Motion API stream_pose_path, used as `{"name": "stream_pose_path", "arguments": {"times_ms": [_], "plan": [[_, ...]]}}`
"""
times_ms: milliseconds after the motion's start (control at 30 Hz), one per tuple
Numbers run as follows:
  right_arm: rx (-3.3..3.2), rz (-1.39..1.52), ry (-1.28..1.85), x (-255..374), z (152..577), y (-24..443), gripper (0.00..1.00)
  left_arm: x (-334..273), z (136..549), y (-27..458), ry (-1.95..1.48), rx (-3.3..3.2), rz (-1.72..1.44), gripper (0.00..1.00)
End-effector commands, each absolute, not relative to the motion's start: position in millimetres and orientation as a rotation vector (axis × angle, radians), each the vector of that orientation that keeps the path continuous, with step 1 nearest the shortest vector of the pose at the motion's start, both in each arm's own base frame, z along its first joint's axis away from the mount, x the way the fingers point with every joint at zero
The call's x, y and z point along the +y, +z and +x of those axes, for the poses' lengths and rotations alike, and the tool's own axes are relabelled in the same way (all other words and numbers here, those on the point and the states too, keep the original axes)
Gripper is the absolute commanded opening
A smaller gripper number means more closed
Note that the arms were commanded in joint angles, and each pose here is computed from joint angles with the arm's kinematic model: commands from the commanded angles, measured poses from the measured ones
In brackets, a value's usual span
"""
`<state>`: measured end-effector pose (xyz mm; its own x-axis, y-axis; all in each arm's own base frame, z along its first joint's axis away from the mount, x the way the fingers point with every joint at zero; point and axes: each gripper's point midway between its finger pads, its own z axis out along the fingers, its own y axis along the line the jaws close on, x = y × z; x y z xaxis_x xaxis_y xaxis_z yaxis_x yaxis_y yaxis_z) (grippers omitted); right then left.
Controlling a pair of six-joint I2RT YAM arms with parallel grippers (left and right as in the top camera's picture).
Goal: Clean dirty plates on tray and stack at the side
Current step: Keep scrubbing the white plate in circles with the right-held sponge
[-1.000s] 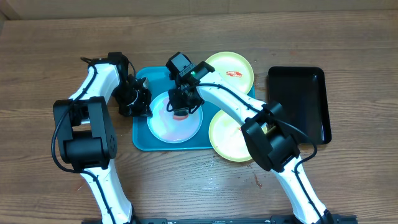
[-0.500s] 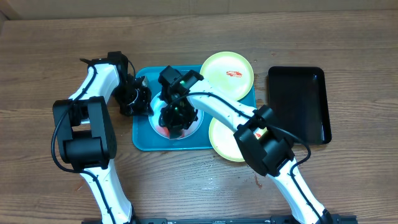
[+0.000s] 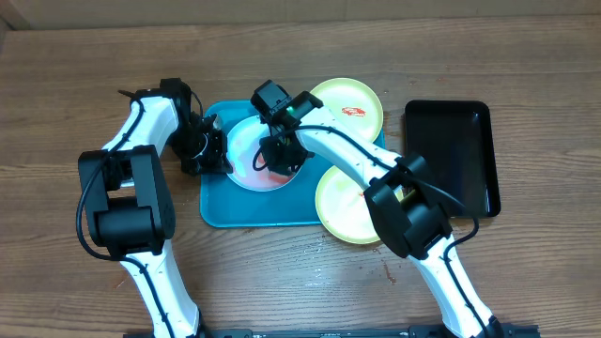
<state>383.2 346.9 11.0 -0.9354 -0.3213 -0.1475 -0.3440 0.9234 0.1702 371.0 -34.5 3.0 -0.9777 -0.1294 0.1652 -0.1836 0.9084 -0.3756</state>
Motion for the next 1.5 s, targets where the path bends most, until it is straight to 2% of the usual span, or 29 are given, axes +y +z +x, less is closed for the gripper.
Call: {"name": "stream_pose_path", "arguments": {"times_ms": [0, 233, 400, 733, 867, 1067, 1333, 1467], "plan": [[2.838, -0.370, -0.087, 301.2, 426.9, 3.1, 0.04, -21.1, 357.3, -16.5, 0.499, -2.898, 0.225, 0.04], [2.687, -0.278, -0.292, 287.2, 448.1, 15.8, 0.04, -21.2, 356.4, -16.3, 0.499, -2.894, 0.226, 0.04], [2.646, -0.282, -0.252, 301.1, 451.9, 19.3, 0.04, -21.6, 356.3, -16.2, 0.500, -2.893, 0.226, 0.04], [2.853, -0.470, 0.520, 398.3, 397.7, -1.4, 0.04, -21.6, 355.7, -16.1, 0.499, -2.891, 0.226, 0.04], [2.949, -0.529, 0.680, 412.0, 368.7, -15.5, 0.04, -21.6, 355.8, -16.1, 0.500, -2.891, 0.226, 0.04], [3.038, -0.689, 0.888, 419.1, 329.0, -6.5, 0.04, -21.6, 355.9, -16.1, 0.500, -2.892, 0.225, 0.04], [3.094, -0.878, 0.848, 401.3, 307.7, 4.7, 0.04, -21.7, 355.6, -16.1, 0.500, -2.890, 0.226, 0.04], [3.144, -0.880, 0.619, 376.2, 311.0, -4.1, 0.04, -21.7, 354.8, -15.9, 0.499, -2.887, 0.226, 0.04]]}}
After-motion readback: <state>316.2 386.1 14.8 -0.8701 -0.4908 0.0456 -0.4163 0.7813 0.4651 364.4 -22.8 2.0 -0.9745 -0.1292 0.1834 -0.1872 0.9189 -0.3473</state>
